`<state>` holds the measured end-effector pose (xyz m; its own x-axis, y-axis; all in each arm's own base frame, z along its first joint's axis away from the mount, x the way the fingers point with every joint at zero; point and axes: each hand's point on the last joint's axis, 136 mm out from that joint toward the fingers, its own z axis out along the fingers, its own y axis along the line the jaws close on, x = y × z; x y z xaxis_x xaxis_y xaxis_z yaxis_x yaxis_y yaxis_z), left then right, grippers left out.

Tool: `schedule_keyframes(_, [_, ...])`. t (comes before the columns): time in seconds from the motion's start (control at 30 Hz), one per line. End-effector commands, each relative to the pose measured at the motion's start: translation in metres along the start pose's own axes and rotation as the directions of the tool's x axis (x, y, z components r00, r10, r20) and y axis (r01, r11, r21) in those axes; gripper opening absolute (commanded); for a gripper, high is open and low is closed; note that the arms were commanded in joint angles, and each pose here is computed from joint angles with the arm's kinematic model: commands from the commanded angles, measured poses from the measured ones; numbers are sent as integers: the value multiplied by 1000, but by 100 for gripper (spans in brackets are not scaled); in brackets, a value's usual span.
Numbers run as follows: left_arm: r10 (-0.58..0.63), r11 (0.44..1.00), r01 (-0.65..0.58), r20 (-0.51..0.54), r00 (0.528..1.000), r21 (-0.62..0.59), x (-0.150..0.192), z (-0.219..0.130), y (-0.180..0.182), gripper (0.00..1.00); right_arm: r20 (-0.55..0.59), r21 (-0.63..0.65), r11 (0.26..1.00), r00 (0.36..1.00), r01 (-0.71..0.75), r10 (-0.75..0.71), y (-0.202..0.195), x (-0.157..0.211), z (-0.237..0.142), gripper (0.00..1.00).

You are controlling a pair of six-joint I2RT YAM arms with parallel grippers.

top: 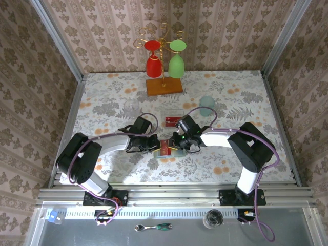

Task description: Take the credit cards out of the card holder

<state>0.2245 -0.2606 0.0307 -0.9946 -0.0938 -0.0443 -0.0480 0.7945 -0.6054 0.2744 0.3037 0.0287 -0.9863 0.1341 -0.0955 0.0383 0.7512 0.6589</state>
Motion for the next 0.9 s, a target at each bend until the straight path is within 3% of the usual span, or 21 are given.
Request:
schedule_keyframes(0.0, [-3,999,2,-26,1000,-48,4,2,12,0,12,-13,1000,1000,-2,2,1,0,-5,9])
schedule_keyframes(0.57, [7,999,-7,-16,1000,-37,0,-3,8,0,60,51,999,998,0,-3,-22,-6,-39,6])
schedule_keyframes(0.87, [15,1000,-15,-6,1000,-6,-6,-6,-3,0,76,59,997,996,42,-46,-14,-11,-57,2])
